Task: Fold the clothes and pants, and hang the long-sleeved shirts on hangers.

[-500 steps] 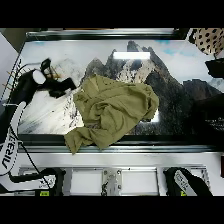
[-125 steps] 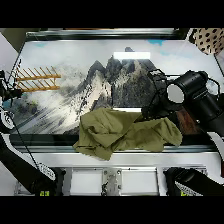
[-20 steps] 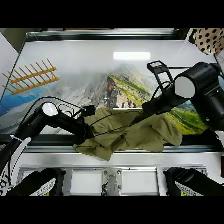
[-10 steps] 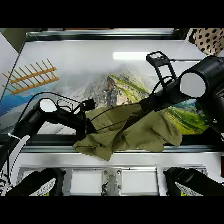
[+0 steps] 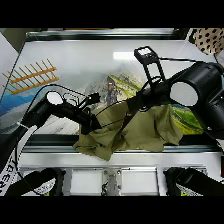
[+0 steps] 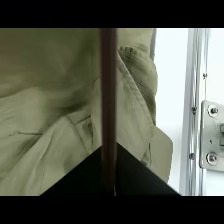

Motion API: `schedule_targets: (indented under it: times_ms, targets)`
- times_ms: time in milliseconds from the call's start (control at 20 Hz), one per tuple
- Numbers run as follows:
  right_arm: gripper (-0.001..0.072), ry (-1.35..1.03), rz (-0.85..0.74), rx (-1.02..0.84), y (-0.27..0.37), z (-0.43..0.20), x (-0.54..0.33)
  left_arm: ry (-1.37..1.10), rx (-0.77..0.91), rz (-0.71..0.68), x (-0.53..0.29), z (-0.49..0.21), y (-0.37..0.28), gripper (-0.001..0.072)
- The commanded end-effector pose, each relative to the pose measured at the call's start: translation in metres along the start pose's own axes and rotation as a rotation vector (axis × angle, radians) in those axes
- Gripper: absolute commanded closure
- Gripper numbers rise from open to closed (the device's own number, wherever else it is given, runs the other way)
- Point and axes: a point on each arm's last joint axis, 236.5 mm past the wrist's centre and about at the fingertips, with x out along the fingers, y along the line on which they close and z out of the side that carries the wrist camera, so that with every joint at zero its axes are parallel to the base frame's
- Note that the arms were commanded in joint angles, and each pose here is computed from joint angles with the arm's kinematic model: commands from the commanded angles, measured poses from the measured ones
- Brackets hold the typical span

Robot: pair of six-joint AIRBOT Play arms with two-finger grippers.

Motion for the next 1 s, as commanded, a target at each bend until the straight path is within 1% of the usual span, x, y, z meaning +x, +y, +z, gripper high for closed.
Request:
schedule_targets:
  times_ms: [0, 150, 400, 850, 900, 950]
  targets:
    - [0.0703, -0.055, 0.066, -0.029, 0.029, 0.013, 0.005, -0.016, -0.002, 0.004, 0.005, 0.006, 0.003, 0.0698]
    - [0.0703, -0.042, 0.087, -0.059, 0.045, 0.010, 0.014, -0.016, -0.003, 0.006, 0.005, 0.006, 0.004, 0.0698]
    - [0.0703, -0.024, 0.100, -0.075, 0.054, 0.007, 0.021, -0.016, -0.003, 0.007, 0.005, 0.006, 0.004, 0.0698]
    - [0.0692, -0.022, 0.102, -0.077, 0.055, 0.006, 0.021, -0.016, -0.003, 0.007, 0.005, 0.006, 0.004, 0.0697]
    - [0.0681, -0.022, 0.102, -0.079, 0.055, 0.006, 0.021, -0.016, -0.003, 0.007, 0.005, 0.006, 0.004, 0.0698]
    - [0.0536, -0.022, 0.102, -0.079, 0.055, 0.006, 0.021, -0.016, -0.003, 0.007, 0.005, 0.006, 0.004, 0.0697]
